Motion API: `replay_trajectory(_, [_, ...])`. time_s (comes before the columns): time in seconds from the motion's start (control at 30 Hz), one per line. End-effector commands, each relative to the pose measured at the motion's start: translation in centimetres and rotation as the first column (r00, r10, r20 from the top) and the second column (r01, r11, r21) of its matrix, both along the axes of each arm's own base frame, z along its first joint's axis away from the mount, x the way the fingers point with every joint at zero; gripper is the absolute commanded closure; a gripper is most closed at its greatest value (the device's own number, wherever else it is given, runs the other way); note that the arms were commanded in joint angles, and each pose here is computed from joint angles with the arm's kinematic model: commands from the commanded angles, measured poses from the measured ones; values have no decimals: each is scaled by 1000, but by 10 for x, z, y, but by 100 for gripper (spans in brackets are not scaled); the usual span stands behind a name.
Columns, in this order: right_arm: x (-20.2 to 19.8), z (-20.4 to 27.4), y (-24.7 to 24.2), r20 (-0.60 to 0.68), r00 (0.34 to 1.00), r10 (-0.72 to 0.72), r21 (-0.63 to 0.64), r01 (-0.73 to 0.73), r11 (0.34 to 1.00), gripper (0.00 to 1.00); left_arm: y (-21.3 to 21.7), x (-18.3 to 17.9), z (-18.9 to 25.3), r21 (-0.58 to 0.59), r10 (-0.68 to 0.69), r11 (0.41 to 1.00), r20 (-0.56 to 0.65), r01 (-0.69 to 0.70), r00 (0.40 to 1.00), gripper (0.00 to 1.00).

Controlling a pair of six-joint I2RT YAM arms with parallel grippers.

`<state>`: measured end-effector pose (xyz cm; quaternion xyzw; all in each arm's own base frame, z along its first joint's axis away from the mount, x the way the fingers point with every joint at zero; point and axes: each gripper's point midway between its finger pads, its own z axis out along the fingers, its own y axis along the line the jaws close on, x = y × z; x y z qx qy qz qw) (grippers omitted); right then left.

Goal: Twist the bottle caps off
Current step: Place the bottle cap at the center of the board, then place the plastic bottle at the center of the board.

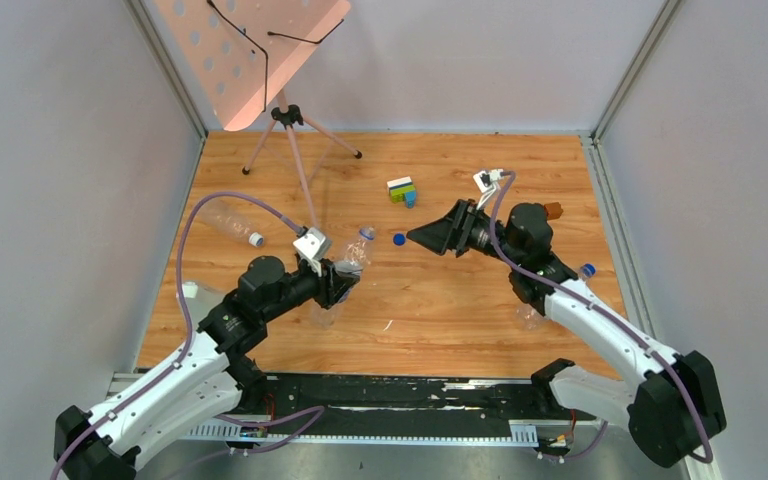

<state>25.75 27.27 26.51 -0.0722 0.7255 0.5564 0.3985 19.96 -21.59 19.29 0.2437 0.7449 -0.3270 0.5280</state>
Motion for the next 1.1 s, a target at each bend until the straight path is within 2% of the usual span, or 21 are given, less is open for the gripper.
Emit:
replay_trajectory(0.0, [-38,39,6,135,983,122,83,-134,988,31,-14,2,19,-78,-45,996,42,48,998,80])
replay_trajectory(0.23, [-46,34,26,119,974,191,8,-193,981,28,-38,-8,22,-103,-187,976,34,190,982,79])
replay_trajectory(0.57, [-47,24,44,99,963,252,24,-255,967,29,-57,-19,28,-149,-307,940,22,307,951,78])
replay_trajectory(0.93, [-54,28,48,130,946,298,58,-307,950,51,-65,-31,27,-177,-395,903,14,391,919,76])
replay_trajectory(1.07, [-58,30,47,149,938,313,67,-325,943,72,-67,-31,29,-193,-395,900,23,392,918,75])
